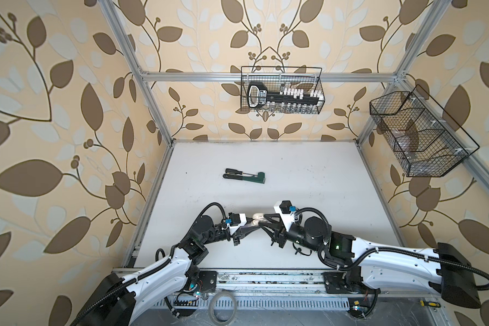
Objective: Insert wireless bluetooth earbuds into charging case
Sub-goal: Insert the wireless bluetooth earbud into the charging case.
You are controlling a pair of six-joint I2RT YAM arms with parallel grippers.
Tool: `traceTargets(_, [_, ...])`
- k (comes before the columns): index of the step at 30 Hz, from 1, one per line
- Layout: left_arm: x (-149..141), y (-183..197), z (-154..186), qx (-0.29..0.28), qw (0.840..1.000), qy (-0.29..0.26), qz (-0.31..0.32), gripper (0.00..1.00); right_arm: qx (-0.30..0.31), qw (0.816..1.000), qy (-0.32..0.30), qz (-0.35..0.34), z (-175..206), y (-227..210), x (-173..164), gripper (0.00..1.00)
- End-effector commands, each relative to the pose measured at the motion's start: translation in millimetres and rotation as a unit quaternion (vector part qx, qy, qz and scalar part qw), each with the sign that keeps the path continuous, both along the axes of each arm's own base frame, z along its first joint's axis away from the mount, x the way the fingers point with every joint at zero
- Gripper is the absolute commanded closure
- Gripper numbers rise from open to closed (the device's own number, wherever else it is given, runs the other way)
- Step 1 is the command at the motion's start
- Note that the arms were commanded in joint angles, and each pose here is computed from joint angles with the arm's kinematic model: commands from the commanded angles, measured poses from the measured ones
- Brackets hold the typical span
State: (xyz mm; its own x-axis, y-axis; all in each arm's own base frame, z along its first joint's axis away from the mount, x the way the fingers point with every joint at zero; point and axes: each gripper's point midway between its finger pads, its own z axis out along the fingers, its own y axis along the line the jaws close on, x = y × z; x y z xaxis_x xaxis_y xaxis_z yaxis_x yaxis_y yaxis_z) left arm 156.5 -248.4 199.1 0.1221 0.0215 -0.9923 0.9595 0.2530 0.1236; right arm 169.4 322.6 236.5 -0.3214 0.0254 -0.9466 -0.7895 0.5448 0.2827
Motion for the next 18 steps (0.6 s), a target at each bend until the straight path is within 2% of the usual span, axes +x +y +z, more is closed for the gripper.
traceTargets(1, [-10.0,-2.7,18.9,-0.020,0.999,-0.031,-0.027,1.00,0.002,1.000,-0.023,-0.002,13.0,-7.1,-2.7,0.61])
traceTargets(13, [-14.7,-4.0,19.4,-0.014,0.999,-0.027,-0.042,1.00,-0.051,0.994,-0.074,0.065,-14.5,-18.5,-29.7,0.63])
traceTargets(18, [-17.1,-4.7,20.5,-0.012,0.998,-0.027,-0.050,1.00,-0.064,0.993,-0.085,0.042,-21.8,-25.6,-23.2,0.63])
